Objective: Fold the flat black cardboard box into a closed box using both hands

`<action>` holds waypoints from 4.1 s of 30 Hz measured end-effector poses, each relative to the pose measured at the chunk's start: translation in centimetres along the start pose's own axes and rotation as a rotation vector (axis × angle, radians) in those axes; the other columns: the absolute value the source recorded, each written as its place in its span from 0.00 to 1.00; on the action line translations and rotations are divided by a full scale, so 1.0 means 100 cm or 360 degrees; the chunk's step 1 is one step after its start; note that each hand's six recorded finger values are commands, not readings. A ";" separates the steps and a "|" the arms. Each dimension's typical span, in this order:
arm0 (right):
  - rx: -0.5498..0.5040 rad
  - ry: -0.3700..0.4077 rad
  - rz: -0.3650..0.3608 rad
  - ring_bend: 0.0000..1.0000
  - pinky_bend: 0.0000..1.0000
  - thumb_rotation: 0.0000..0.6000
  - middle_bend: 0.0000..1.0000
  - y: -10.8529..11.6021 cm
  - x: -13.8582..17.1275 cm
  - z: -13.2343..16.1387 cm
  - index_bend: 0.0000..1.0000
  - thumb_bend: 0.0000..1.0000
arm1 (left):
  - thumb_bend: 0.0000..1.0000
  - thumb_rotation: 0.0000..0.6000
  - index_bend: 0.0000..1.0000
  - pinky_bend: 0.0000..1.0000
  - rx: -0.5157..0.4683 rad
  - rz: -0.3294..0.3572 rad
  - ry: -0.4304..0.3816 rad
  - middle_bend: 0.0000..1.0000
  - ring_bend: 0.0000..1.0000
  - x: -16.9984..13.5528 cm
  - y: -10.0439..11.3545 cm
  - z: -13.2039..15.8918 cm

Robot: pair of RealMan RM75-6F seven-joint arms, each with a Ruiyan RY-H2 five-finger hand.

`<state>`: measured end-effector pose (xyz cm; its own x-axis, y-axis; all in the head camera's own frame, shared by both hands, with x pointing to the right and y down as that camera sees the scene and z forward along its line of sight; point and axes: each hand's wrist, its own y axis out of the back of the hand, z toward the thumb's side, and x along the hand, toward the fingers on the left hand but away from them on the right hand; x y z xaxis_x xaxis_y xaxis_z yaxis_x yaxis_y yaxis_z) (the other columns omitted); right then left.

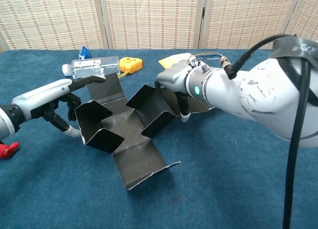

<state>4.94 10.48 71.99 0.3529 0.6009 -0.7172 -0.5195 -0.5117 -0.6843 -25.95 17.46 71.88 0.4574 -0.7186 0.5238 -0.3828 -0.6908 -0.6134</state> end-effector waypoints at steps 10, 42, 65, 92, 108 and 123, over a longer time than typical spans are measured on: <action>0.0320 0.0085 -0.0136 0.71 0.89 1.00 0.39 0.018 0.004 0.017 0.33 0.14 | 0.09 1.00 0.00 0.58 -0.0143 -0.0091 0.0001 0.00 0.59 0.006 -0.002 0.008; 0.0918 0.0466 -0.0502 0.72 0.89 1.00 0.40 0.037 0.013 0.066 0.36 0.15 | 0.09 1.00 0.00 0.62 -0.0597 -0.0272 0.0013 0.00 0.59 0.006 -0.010 0.004; 0.1079 0.0495 -0.0687 0.72 0.89 1.00 0.40 0.049 0.022 0.070 0.36 0.15 | 0.09 1.00 0.00 0.62 -0.0746 -0.0366 0.0056 0.00 0.59 0.005 -0.016 -0.002; 0.1002 0.0452 -0.0702 0.72 0.89 1.00 0.40 0.043 0.018 0.062 0.36 0.15 | 0.09 1.00 0.20 0.62 -0.0974 -0.0367 0.0178 0.22 0.63 0.013 -0.025 -0.011; 0.0789 0.0389 -0.0538 0.63 0.87 1.00 0.03 0.040 0.019 0.053 0.00 0.10 | 0.09 1.00 0.27 0.62 -0.0968 -0.0366 0.0198 0.32 0.64 0.013 -0.026 -0.014; 0.0193 0.0438 -0.0370 0.62 0.86 1.00 0.00 0.052 0.031 0.033 0.00 0.06 | 0.09 1.00 0.27 0.62 -0.0956 -0.0361 0.0205 0.32 0.63 0.008 -0.019 -0.018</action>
<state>0.75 11.71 66.69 0.6593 0.4966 -0.5645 -0.4835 -0.2950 -0.8241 -26.31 18.06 74.60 0.4942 -0.5279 0.6907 -0.6870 -0.7240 -0.0619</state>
